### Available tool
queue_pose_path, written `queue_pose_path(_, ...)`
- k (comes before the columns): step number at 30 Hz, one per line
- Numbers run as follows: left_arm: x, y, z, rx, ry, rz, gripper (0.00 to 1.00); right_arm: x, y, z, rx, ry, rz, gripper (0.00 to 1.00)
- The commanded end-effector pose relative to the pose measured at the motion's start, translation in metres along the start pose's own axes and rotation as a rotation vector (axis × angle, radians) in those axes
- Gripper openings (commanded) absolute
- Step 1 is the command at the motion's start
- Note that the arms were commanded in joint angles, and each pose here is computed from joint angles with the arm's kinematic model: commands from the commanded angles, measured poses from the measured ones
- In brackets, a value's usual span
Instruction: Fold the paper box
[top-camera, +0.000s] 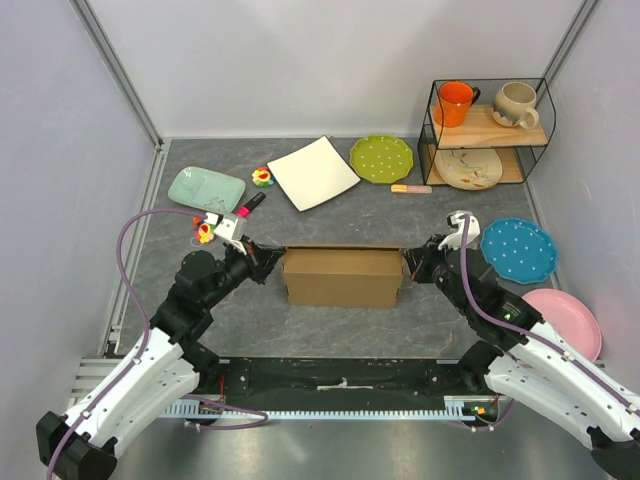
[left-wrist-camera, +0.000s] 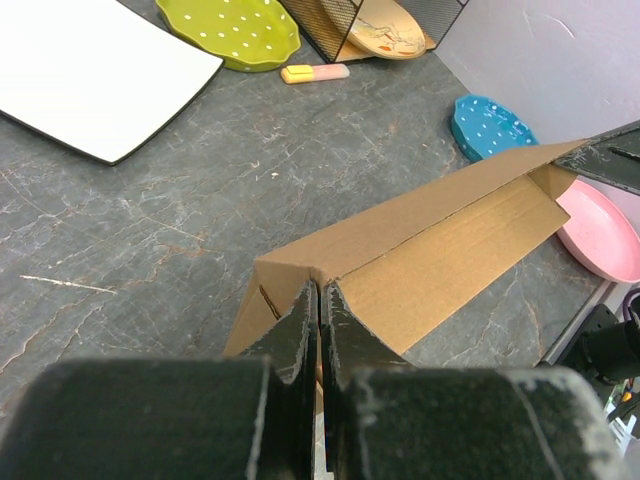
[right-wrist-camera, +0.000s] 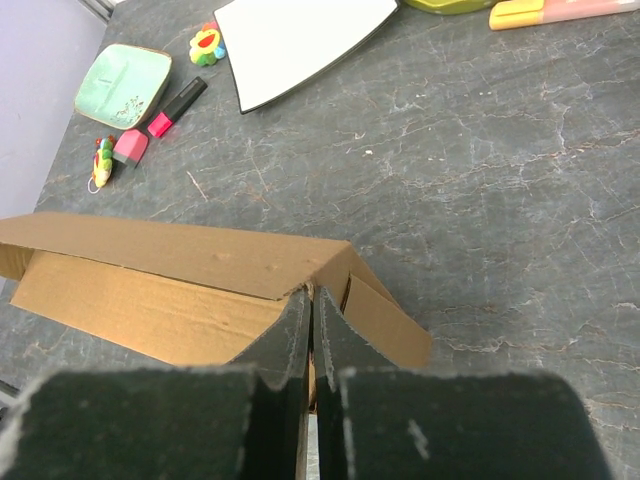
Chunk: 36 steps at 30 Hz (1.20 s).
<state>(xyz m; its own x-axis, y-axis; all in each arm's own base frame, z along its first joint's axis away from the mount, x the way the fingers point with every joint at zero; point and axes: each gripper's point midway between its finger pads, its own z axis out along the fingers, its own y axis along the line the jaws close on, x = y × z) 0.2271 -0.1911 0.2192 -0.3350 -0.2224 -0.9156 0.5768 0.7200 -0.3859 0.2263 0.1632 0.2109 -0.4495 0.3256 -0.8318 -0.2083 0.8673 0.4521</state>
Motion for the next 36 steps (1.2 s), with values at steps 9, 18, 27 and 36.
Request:
queue_pose_path(9, 0.058, -0.023, 0.003, 0.065, 0.142, -0.093, 0.02, 0.103, -0.015, 0.001, 0.024, 0.288, -0.085, 0.04)
queue_pose_path(18, 0.056, -0.03, -0.003, 0.089, 0.093, -0.096, 0.02, 0.124, -0.009, -0.003, -0.003, 0.31, -0.128, 0.06)
queue_pose_path(27, 0.051, -0.029, -0.007, 0.08, 0.077, -0.084, 0.02, 0.091, -0.006, -0.017, 0.016, 0.232, -0.111, 0.43)
queue_pose_path(36, 0.045, -0.028, -0.004, 0.068, 0.082, -0.052, 0.02, 0.03, 0.014, -0.035, -0.013, 0.122, -0.141, 0.55)
